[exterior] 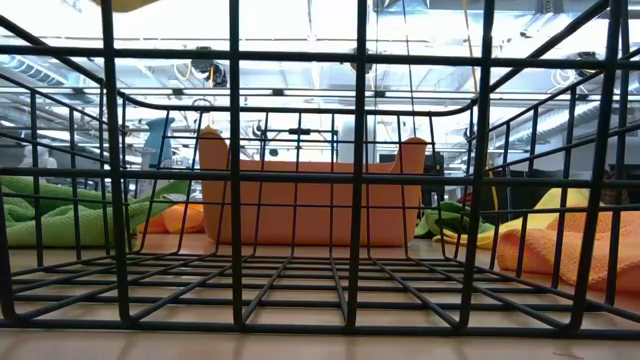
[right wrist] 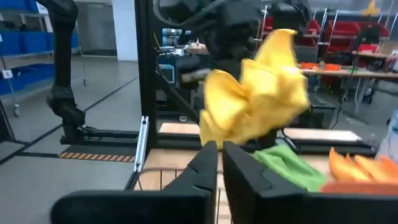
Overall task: Sort microfiber towel by color & place in baskets
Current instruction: Put the left yellow microfiber cloth into the black wire basket, then put the yellow microfiber cloth into the black wire basket
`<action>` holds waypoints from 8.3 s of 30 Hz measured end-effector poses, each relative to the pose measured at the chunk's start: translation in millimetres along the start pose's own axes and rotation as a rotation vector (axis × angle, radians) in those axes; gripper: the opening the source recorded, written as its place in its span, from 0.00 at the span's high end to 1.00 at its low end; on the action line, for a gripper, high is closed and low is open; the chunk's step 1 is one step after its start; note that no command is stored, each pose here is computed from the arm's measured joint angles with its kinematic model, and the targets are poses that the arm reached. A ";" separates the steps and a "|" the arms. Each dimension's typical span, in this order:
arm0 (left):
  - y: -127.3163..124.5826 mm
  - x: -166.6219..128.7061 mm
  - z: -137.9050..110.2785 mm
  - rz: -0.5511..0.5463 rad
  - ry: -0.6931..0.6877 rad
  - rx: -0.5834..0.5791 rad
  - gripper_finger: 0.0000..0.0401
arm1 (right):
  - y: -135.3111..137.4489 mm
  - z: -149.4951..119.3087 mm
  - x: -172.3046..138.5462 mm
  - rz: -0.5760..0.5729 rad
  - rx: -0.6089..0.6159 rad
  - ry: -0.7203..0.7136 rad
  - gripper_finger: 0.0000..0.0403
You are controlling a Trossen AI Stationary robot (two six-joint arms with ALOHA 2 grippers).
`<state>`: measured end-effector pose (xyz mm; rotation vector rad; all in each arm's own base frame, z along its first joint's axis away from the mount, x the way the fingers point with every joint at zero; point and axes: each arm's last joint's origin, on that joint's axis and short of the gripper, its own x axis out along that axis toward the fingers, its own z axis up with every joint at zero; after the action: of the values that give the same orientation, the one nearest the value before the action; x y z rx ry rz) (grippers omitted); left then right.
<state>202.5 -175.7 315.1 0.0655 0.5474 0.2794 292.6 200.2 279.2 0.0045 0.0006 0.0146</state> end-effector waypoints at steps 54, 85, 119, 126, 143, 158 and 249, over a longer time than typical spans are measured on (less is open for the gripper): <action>-34.9 47.9 12.9 -0.104 -0.080 0.159 0.91 | -10.3 15.5 85.2 -0.061 -0.197 0.362 0.97; -55.7 6.6 -18.1 -0.105 -0.061 0.174 0.36 | -2.0 44.7 28.8 -0.014 -0.176 0.510 0.98; -23.3 20.5 -29.7 0.172 0.018 0.036 0.36 | 12.8 6.3 24.2 0.098 -0.050 0.786 0.95; -24.1 20.7 -29.6 0.158 0.026 0.029 0.36 | 8.7 -34.0 52.2 0.122 -0.030 0.887 0.95; -26.6 20.8 -28.5 0.132 0.029 0.003 0.36 | 1.7 -67.4 70.9 0.174 0.062 0.991 0.91; -27.9 21.0 -28.6 0.110 0.044 -0.009 0.36 | -3.4 -72.9 65.7 0.092 0.043 1.015 0.65; -38.9 28.0 -29.1 0.030 -0.014 0.013 0.36 | -103.6 -106.6 -81.9 -0.554 0.019 1.130 0.50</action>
<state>219.7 -205.6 270.9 0.0884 0.5346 0.3045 212.1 95.9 172.2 0.0149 1.1311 -0.5385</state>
